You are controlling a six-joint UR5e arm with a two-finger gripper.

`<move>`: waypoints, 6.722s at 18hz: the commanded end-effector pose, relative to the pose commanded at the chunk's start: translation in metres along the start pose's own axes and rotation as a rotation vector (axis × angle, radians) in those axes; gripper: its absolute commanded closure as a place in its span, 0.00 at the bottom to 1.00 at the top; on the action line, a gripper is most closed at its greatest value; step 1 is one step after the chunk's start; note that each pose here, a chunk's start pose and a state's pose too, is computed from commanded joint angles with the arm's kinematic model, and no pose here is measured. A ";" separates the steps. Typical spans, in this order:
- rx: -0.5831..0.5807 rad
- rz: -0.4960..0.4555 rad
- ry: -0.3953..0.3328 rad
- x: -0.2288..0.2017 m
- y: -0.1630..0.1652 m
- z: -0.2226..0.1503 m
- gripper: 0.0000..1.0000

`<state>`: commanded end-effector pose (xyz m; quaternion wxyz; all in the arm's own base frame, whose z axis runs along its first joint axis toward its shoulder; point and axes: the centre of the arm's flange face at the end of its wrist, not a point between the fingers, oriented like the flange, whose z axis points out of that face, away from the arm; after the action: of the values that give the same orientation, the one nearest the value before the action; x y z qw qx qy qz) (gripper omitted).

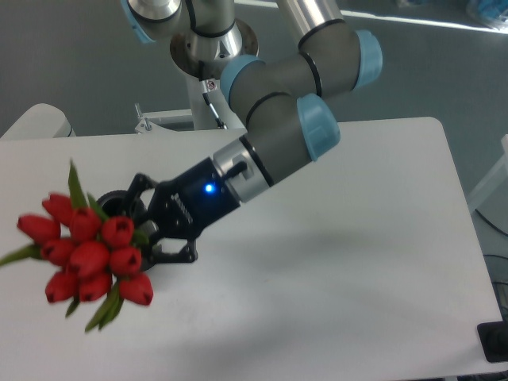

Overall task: Insert the flowers into the vase
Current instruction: 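Swing the tulip bunch over the black vase opening, then lower the tulip stems down into the black vase, then open the gripper to release the tulips in the vase, then withdraw the open gripper away from the tulips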

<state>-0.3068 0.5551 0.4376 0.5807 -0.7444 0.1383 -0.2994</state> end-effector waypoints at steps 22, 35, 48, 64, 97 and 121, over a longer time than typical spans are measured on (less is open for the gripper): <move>0.098 0.109 0.089 0.058 0.048 0.021 0.91; 0.097 0.145 0.089 0.064 0.092 0.026 0.87; 0.089 0.178 0.082 0.067 0.143 0.028 0.78; 0.045 0.165 0.085 0.054 0.213 0.035 0.45; 0.077 0.106 -0.060 0.047 0.223 -0.036 0.00; -0.145 0.082 -0.266 -0.022 0.197 -0.148 0.00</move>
<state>-0.3858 0.3952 0.2664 0.5505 -0.8110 0.1119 -0.1635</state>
